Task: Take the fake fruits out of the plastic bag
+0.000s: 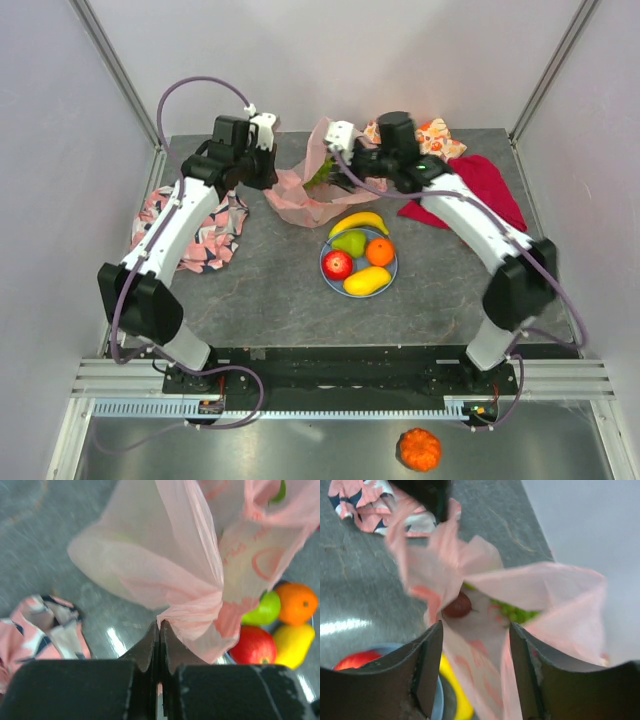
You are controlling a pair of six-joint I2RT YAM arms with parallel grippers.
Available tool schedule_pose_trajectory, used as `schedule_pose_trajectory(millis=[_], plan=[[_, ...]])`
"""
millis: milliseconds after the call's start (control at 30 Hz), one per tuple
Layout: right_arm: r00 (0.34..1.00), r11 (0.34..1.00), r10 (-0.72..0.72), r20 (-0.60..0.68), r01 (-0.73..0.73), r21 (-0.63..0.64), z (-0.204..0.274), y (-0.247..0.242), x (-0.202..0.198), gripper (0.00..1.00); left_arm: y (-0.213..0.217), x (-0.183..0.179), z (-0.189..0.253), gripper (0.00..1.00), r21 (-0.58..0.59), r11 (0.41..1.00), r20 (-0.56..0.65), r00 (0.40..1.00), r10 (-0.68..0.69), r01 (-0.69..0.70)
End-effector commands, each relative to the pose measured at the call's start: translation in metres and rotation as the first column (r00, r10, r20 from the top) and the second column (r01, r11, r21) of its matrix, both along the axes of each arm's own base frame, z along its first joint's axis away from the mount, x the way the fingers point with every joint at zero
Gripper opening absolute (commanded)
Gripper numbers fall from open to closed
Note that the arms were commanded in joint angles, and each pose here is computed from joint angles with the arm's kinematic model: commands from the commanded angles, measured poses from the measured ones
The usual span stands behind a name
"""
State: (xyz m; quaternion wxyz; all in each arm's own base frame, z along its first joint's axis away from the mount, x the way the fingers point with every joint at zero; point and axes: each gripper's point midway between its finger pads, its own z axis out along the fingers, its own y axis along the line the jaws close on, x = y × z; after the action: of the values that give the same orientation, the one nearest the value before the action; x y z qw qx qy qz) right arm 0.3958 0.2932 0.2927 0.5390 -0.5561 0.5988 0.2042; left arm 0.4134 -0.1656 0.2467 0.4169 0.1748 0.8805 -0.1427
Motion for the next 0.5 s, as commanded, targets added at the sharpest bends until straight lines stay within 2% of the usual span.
schedule_pose_trajectory(millis=[0, 33, 100, 133, 267, 300, 367, 400, 433, 467], plan=[[0.995, 0.993, -0.096, -0.04, 0.098, 0.058, -0.009, 0.047, 0.054, 0.56, 0.0, -0.031, 0.01, 0.02, -0.057, 0.998, 0.002, 1.0, -0.021, 0.021], [0.989, 0.993, -0.115, -0.097, 0.117, 0.012, -0.04, 0.052, 0.064, 0.51, 0.002, -0.033, 0.007, 0.02, -0.053, 0.998, 0.0, 1.0, -0.016, 0.016], [0.984, 0.989, -0.145, -0.099, 0.144, -0.013, -0.049, 0.056, 0.074, 0.49, 0.004, -0.041, 0.005, 0.02, -0.054, 0.998, -0.007, 1.0, -0.018, 0.017], [0.977, 0.983, -0.175, -0.118, 0.167, -0.071, -0.07, 0.053, 0.077, 0.48, 0.006, -0.043, 0.003, 0.02, -0.049, 0.999, -0.008, 1.0, -0.015, 0.015], [0.969, 0.961, -0.221, -0.113, 0.196, -0.196, -0.095, 0.033, 0.073, 0.47, 0.014, -0.052, -0.003, 0.01, -0.016, 1.0, -0.015, 1.0, -0.007, 0.007], [0.966, 0.951, -0.228, -0.124, 0.193, -0.243, -0.111, 0.024, 0.066, 0.47, 0.018, -0.056, -0.011, 0.02, -0.002, 1.0, -0.029, 1.0, 0.002, -0.002], [0.958, 0.936, -0.252, -0.134, 0.207, -0.283, -0.111, 0.005, 0.049, 0.46, 0.023, -0.064, -0.013, 0.02, 0.009, 1.0, -0.029, 1.0, 0.004, -0.004], [0.95, 0.926, -0.256, -0.181, 0.187, -0.329, -0.134, -0.005, 0.031, 0.46, 0.025, -0.069, -0.022, 0.02, 0.019, 1.0, -0.048, 0.999, 0.004, -0.004], [0.95, 0.928, -0.254, -0.184, 0.185, -0.324, -0.126, -0.013, 0.018, 0.46, 0.027, -0.074, -0.02, 0.01, 0.015, 1.0, -0.042, 0.999, 0.007, -0.006], [0.94, 0.92, -0.251, -0.23, 0.158, -0.358, -0.148, -0.021, -0.002, 0.46, 0.031, -0.08, -0.029, 0.02, 0.042, 0.999, -0.052, 0.999, -0.008, 0.01]])
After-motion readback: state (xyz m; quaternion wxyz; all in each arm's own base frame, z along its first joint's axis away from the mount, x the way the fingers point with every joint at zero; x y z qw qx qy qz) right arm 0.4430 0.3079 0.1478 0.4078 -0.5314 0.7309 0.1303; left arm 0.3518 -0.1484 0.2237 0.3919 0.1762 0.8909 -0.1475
